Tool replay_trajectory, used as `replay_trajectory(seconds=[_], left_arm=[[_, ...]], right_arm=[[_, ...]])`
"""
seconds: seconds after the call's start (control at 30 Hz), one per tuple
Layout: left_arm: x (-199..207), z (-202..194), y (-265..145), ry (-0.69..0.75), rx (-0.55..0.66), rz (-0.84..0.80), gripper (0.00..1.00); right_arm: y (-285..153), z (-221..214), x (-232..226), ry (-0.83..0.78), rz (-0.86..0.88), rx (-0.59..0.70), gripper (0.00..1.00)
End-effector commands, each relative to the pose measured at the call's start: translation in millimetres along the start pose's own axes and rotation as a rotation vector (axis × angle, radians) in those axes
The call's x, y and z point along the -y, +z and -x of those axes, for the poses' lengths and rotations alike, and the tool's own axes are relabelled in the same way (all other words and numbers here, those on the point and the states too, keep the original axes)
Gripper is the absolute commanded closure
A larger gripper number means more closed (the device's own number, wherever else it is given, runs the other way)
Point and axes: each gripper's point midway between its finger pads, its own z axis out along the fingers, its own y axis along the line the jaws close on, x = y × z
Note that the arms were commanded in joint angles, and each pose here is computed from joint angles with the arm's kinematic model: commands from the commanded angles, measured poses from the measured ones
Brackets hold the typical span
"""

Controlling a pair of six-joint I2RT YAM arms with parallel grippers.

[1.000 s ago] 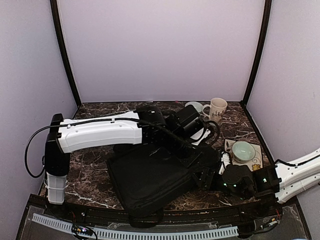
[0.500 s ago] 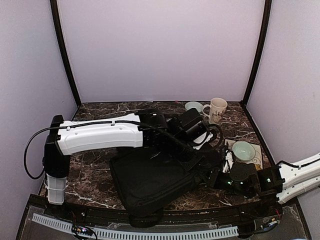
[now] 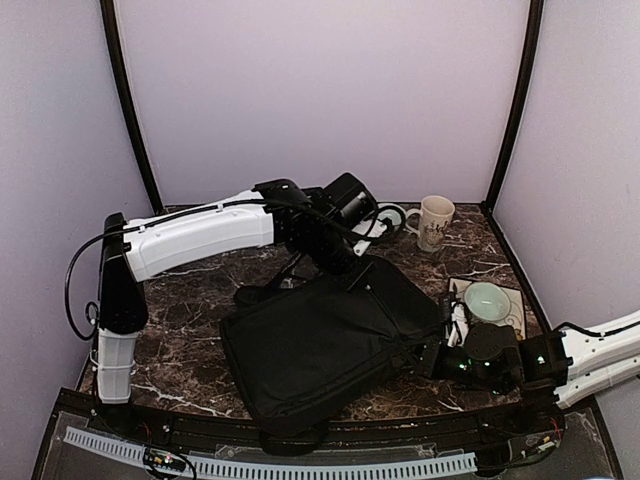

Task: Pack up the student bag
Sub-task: Zip the second largest pocket of the bag in the student bag.

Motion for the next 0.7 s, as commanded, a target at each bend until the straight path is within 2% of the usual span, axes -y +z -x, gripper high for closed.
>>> replay_trajectory(seconds=[0.0, 0.17, 0.3, 0.33, 0.37, 0.4, 0.47, 0.53, 0.6, 0.63, 0.67], left_arm=[[-56.7, 29.0, -21.6, -0.029, 0.094, 0.101, 1.00], [-84.4, 31.2, -18.6, -0.068, 0.106, 0.118, 1.00], [-80.1, 32.1, -14.2, -0.058, 0.113, 0.072, 1.00], [-77.5, 31.5, -13.5, -0.060, 0.112, 0.057, 1.00], [-76.7, 31.3, -14.4, -0.065, 0.113, 0.052, 0.96], [-78.0, 32.1, -17.0, -0.071, 0.120, 0.060, 0.87], [-83.0, 35.2, -25.7, -0.078, 0.147, 0.092, 0.75], [-91.3, 35.5, -37.5, -0.090, 0.172, 0.144, 0.49], [-96.9, 36.9, -55.0, -0.094, 0.215, 0.183, 0.32], [-100.3, 37.2, -65.1, -0.096, 0.240, 0.207, 0.19], [-104.5, 34.5, -75.5, -0.100, 0.259, 0.235, 0.10]], right_arm=[[-1.6, -8.1, -3.0, -0.048, 0.015, -0.050, 1.00], [-2.9, -3.1, -4.0, -0.063, 0.005, -0.034, 1.00], [-3.3, 4.2, -11.5, -0.088, 0.004, -0.016, 1.00], [-2.9, 6.8, -12.4, -0.103, -0.004, -0.009, 0.95], [-2.7, 10.0, -14.7, -0.114, -0.011, -0.001, 0.76], [-2.6, 12.5, -15.0, -0.131, -0.026, 0.006, 0.64], [-2.9, 22.5, -15.9, -0.155, -0.063, 0.036, 0.47], [-4.2, 35.9, -16.4, -0.176, -0.107, 0.075, 0.23], [-7.2, 52.5, -17.5, -0.199, -0.150, 0.120, 0.14], [-9.6, 62.5, -18.9, -0.206, -0.168, 0.148, 0.13], [-12.4, 73.4, -20.0, -0.210, -0.186, 0.176, 0.13]])
